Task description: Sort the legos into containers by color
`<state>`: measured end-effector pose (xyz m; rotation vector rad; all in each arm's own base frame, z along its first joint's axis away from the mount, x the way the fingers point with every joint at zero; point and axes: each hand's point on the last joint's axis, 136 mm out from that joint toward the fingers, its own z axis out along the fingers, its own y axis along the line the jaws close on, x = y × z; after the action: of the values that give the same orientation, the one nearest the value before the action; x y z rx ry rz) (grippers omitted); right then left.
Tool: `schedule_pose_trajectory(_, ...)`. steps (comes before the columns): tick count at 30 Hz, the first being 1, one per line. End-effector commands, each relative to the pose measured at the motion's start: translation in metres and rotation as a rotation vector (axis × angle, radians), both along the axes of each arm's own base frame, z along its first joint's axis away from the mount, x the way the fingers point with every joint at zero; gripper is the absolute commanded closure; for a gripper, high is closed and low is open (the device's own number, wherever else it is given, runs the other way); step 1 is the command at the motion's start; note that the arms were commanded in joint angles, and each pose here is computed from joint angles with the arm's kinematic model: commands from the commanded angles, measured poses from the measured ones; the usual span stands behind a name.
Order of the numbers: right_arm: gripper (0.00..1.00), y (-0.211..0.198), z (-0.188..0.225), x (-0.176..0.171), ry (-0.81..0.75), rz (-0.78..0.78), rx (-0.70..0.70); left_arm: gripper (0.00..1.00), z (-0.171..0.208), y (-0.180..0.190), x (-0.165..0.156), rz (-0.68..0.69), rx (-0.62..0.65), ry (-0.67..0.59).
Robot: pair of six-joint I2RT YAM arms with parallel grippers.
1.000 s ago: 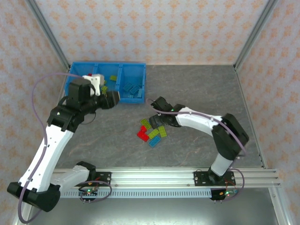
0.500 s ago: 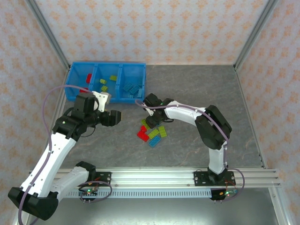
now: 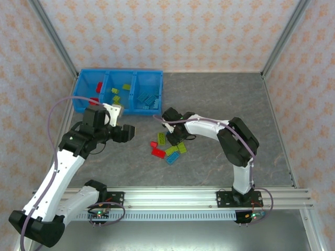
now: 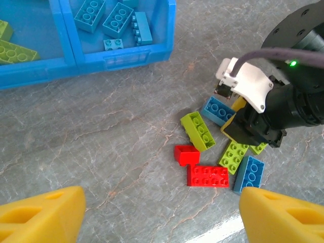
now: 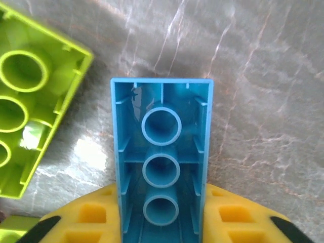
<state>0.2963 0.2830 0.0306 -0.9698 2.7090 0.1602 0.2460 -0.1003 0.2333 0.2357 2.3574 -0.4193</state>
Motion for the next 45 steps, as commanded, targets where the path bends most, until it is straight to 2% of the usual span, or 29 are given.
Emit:
schedule_pose_trajectory(1, 0.77, 0.02, 0.077, 0.022, -0.173, -0.067, 0.218, 0.19, 0.005, 0.001, -0.003, -0.016, 0.008, -0.046)
schedule_pose_trajectory(6, 0.77, 0.056, 0.178, 0.039, -0.357, -0.174, 0.672, 0.19, 0.005, 0.002, -0.003, -0.009, 0.012, -0.052)
schedule_pose_trajectory(8, 0.77, 0.064, 0.2, 0.056, -0.427, -0.209, 0.725, 0.18, 0.003, 0.007, -0.002, 0.014, 0.028, -0.047)
schedule_pose_trajectory(11, 0.79, 0.077, 0.205, 0.097, -0.504, -0.263, 0.644, 0.19, -0.001, 0.013, 0.0, 0.041, 0.054, -0.04)
schedule_pose_trajectory(16, 0.77, 0.101, 0.173, 0.162, -0.572, -0.297, 0.465, 0.19, -0.004, 0.018, 0.001, 0.069, 0.075, -0.031)
schedule_pose_trajectory(20, 0.64, 0.115, 0.167, 0.193, -0.613, -0.282, 0.379, 0.18, -0.005, 0.02, 0.002, 0.077, 0.08, -0.031)
schedule_pose_trajectory(22, 0.52, 0.122, 0.172, 0.199, -0.599, -0.262, 0.347, 0.18, -0.006, 0.02, 0.003, 0.079, 0.085, -0.026)
schedule_pose_trajectory(24, 0.47, 0.124, 0.184, 0.199, -0.59, -0.248, 0.348, 0.18, -0.008, 0.022, 0.004, 0.09, 0.091, -0.02)
schedule_pose_trajectory(28, 0.47, 0.114, 0.226, 0.181, -0.583, -0.263, 0.408, 0.14, -0.012, 0.027, 0.008, 0.13, 0.101, -0.004)
schedule_pose_trajectory(31, 0.46, 0.096, 0.255, 0.147, -0.564, -0.272, 0.502, 0.1, -0.012, 0.032, 0.009, 0.19, 0.095, 0.029)
schedule_pose_trajectory(35, 0.35, 0.056, 0.279, 0.087, -0.536, -0.279, 0.632, 0.08, -0.016, 0.012, 0.012, 0.23, -0.059, 0.107)
schedule_pose_trajectory(40, 0.18, -0.022, 0.269, 0.013, -0.471, -0.415, 0.652, 0.06, -0.038, -0.034, 0.028, 0.319, -0.207, 0.19)
schedule_pose_trajectory(45, 0.1, -0.079, 0.228, -0.037, -0.385, -0.529, 0.576, 0.05, -0.073, -0.085, 0.05, 0.385, -0.164, 0.26)
